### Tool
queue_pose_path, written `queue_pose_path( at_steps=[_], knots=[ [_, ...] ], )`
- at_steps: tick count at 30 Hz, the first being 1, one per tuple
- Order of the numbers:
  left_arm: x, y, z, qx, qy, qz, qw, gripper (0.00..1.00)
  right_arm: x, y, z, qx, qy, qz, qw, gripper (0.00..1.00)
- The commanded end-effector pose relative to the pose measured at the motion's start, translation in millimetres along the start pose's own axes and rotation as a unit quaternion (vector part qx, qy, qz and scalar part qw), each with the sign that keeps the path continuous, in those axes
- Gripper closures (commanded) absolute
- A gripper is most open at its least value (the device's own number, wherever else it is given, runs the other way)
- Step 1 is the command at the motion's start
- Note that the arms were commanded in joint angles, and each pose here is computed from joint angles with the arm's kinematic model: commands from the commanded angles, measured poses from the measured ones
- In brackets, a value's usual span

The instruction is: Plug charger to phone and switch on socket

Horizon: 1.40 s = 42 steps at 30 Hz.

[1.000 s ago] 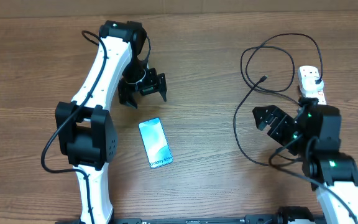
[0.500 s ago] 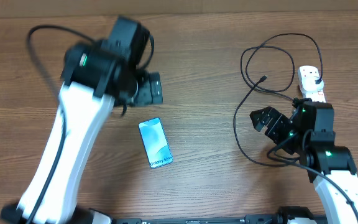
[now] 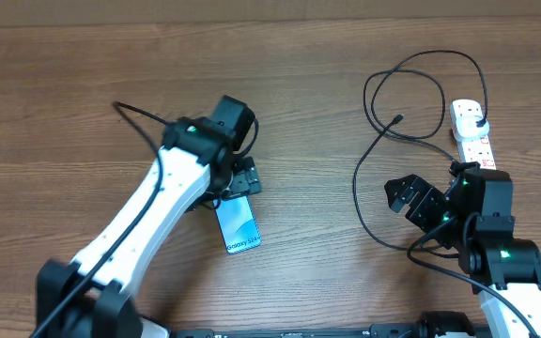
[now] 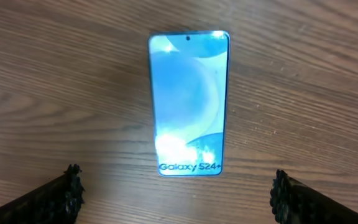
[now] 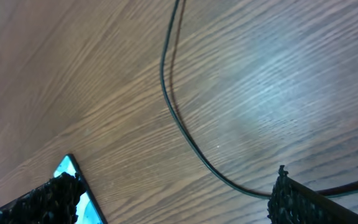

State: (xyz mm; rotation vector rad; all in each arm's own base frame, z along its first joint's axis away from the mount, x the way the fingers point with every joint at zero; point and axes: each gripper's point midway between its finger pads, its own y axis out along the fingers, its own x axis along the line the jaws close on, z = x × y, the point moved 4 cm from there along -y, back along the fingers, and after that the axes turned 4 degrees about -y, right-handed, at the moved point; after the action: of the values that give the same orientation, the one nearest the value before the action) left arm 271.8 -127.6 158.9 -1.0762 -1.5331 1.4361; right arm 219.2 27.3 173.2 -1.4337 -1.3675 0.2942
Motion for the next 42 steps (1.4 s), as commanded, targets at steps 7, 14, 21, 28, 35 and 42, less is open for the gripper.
queue_pose_path(
  at_steps=[7,14,21,28,35,42],
  knots=[
    [-12.4,59.5,1.7,0.068,-0.015,-0.045,0.997,0.01,-2.2,2.3,-4.4,0.002,-0.001,0.015,1.000,0.00],
    [-14.1,95.8,6.6,0.066,-0.002,-0.024,0.998,0.00,-3.2,2.2,-3.4,0.004,-0.010,0.017,1.000,0.00],
    [-9.1,119.5,12.9,0.058,0.010,-0.014,0.998,0.01,-2.6,2.3,-4.5,0.001,-0.018,0.016,1.000,0.00],
    [-2.0,136.3,23.3,0.064,0.007,-0.010,0.998,0.00,-2.4,2.3,-4.8,0.001,-0.018,0.016,1.000,0.00],
    [0.4,145.9,32.8,0.077,-0.028,0.000,0.997,0.04,-2.5,2.3,-4.7,0.001,-0.018,0.016,1.000,0.00],
    [1.2,146.3,33.7,0.079,-0.030,-0.002,0.996,0.21,-2.4,2.3,-4.8,0.001,-0.018,0.015,1.000,0.00]
  ],
)
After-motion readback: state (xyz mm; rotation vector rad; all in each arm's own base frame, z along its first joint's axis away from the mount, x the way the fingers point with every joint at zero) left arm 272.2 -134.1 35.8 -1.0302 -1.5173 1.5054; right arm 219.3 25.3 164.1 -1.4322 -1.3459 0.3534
